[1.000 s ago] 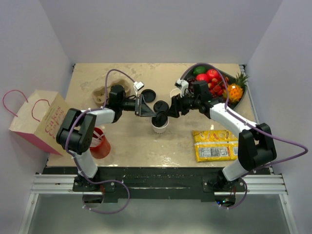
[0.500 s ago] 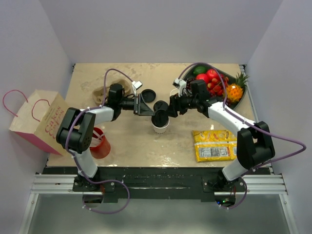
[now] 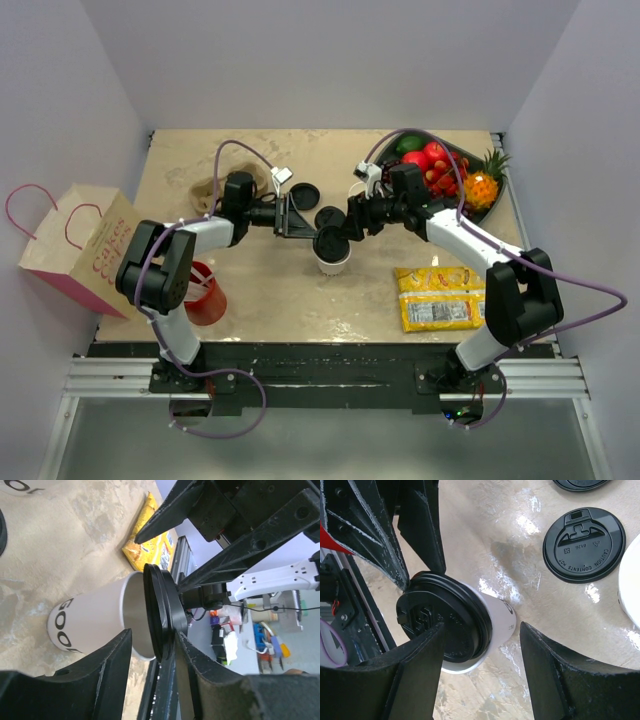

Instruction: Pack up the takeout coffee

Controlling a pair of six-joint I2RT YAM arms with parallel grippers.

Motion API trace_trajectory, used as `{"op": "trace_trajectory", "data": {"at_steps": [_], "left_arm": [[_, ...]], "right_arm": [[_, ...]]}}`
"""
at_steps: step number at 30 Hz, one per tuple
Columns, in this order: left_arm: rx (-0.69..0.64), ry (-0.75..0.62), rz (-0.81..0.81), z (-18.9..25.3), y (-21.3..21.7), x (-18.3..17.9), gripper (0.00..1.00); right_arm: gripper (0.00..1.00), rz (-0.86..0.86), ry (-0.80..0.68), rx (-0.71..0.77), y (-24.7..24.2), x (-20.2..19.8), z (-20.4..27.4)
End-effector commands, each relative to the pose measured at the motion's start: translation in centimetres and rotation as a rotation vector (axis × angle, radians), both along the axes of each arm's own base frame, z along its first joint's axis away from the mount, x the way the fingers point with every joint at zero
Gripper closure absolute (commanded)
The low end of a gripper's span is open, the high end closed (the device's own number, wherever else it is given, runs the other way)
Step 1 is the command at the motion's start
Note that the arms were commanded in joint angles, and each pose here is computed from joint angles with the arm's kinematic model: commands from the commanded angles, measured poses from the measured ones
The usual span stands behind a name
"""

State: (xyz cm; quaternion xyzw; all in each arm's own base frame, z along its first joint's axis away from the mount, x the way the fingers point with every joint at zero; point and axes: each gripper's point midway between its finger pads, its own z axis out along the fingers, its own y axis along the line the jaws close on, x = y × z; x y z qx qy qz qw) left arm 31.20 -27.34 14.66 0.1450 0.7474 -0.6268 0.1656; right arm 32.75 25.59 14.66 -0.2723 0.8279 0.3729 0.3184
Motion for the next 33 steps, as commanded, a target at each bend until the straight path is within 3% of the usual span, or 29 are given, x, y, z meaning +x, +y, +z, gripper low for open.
{"op": "trace_trajectory", "data": {"at_steps": [1,33], "left_arm": [[0.026,-0.065,0.019,0.1,0.3,1.4,0.55],[0.034,-0.069,-0.023,-0.9,0.4,1.0,0.55]], "right_arm": [[0.36,0.02,-0.034,0.046,1.0,0.5,1.9],[0.37,0.07,0.02,0.049,0.8,-1.5,0.9]]}}
